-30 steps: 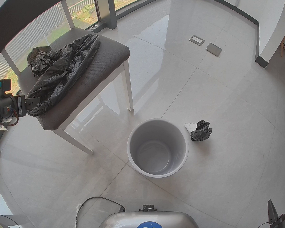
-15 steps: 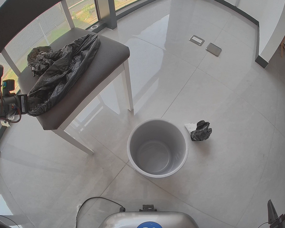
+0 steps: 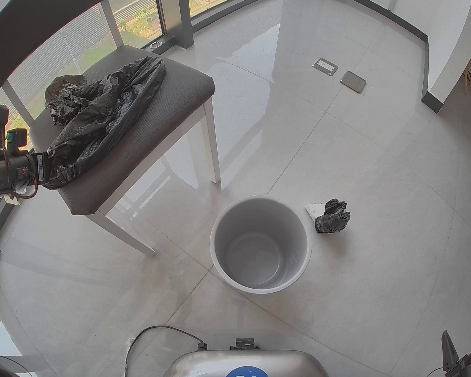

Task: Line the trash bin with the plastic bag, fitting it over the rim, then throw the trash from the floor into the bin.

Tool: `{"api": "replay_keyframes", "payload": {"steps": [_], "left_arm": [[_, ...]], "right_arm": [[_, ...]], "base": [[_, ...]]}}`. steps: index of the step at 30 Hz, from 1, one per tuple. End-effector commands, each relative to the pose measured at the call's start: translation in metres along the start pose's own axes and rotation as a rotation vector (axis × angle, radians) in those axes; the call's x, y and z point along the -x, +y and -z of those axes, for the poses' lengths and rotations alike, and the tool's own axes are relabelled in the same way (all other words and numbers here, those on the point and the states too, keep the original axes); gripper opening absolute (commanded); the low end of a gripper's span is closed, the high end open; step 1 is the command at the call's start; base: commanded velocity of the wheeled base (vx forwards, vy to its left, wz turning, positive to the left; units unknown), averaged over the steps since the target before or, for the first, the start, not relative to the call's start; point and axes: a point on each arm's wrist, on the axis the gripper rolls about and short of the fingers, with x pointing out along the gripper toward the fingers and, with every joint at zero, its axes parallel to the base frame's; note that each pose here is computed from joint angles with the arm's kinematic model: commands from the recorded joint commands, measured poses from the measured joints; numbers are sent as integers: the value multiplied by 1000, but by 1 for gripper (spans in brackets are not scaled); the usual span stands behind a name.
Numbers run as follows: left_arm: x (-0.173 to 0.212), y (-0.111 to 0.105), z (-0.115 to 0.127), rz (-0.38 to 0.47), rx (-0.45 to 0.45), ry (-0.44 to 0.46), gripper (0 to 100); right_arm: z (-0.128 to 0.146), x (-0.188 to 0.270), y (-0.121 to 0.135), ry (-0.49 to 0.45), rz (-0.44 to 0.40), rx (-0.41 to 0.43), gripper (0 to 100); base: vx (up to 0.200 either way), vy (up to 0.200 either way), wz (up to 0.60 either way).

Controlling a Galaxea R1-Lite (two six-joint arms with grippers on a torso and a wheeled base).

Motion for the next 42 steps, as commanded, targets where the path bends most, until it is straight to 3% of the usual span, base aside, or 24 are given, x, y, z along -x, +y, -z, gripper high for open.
{"api": "replay_keyframes", "payload": {"steps": [1,15,25,32,38,40,41,42], "left_arm": [[4,-2,1,4,-9,-9,0],[10,-28,18,99,-38,11,0],[16,-33,7,99,-12,-89,0],[46,-60,-12,239,25,-167,0],[73,-83,-25,370,62,-72,0],[81,-89,-31,409,48,-75,0],[88,-96,-37,445,39,-74,0],[95,-104,-44,487,22,-59,0]], "right_arm": [[5,0,0,0,-1,-2,100],[5,0,0,0,-1,-7,100],[5,0,0,1,1,-17,100],[5,0,-1,5,40,-31,100],[3,-2,-1,28,19,-28,100],[-12,1,-1,-11,-2,-48,100],[-35,1,-2,-25,-30,-103,100],[-59,-4,-3,18,-69,-246,100]], "base": [[0,0,0],[0,0,0],[0,0,0],[0,0,0],[0,0,0],[0,0,0],[0,0,0],[0,0,0]]}}
